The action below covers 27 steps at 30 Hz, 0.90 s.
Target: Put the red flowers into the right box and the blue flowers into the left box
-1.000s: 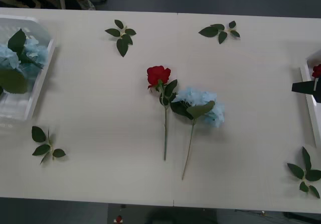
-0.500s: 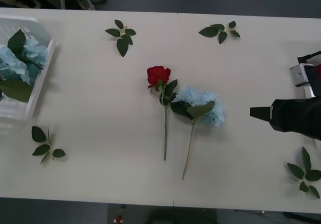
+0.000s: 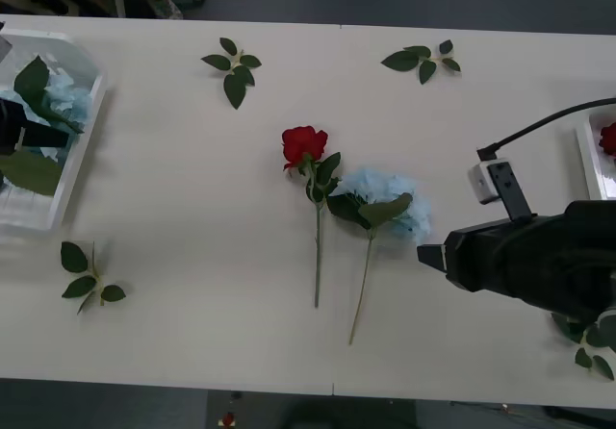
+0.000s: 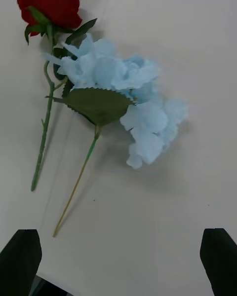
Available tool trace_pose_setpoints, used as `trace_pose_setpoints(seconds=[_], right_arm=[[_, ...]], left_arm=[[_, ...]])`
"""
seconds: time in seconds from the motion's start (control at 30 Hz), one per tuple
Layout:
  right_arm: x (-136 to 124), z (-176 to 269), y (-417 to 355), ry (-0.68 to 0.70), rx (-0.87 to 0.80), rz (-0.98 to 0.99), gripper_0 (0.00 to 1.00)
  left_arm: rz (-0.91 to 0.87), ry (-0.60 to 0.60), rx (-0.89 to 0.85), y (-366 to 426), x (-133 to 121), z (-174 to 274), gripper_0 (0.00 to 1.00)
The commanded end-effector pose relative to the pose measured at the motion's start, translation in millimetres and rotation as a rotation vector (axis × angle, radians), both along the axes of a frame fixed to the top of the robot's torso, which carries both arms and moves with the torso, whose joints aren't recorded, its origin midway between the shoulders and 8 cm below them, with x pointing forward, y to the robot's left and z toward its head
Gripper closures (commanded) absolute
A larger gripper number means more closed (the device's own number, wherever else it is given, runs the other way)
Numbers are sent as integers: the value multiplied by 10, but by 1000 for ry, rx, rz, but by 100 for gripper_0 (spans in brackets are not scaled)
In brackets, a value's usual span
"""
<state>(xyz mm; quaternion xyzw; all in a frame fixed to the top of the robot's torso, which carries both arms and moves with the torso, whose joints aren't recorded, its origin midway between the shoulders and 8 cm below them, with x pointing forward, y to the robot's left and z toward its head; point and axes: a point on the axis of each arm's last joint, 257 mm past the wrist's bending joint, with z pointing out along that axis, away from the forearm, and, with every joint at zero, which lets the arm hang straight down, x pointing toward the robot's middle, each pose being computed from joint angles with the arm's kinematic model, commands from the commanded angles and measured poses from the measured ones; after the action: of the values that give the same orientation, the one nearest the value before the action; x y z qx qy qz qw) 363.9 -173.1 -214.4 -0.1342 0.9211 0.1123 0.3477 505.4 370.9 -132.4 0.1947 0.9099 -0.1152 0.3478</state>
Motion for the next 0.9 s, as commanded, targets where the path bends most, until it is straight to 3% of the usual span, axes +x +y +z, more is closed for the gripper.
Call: trace_pose_setpoints(seconds=[0.03, 0.27, 0.5, 0.9], right_arm=[[87, 129, 284, -30, 56, -25, 5], [163, -80, 471, -22, 25, -28, 6], [237, -297, 592, -15, -10, -49, 5], [337, -585, 818, 54, 35, -123, 6]], left_arm=[[73, -16, -161, -340, 194, 248, 1], [104, 8, -276, -744, 275, 159, 1], [61, 9, -211, -1156, 330, -93, 1], [-63, 79, -175, -1913, 198, -486, 1]])
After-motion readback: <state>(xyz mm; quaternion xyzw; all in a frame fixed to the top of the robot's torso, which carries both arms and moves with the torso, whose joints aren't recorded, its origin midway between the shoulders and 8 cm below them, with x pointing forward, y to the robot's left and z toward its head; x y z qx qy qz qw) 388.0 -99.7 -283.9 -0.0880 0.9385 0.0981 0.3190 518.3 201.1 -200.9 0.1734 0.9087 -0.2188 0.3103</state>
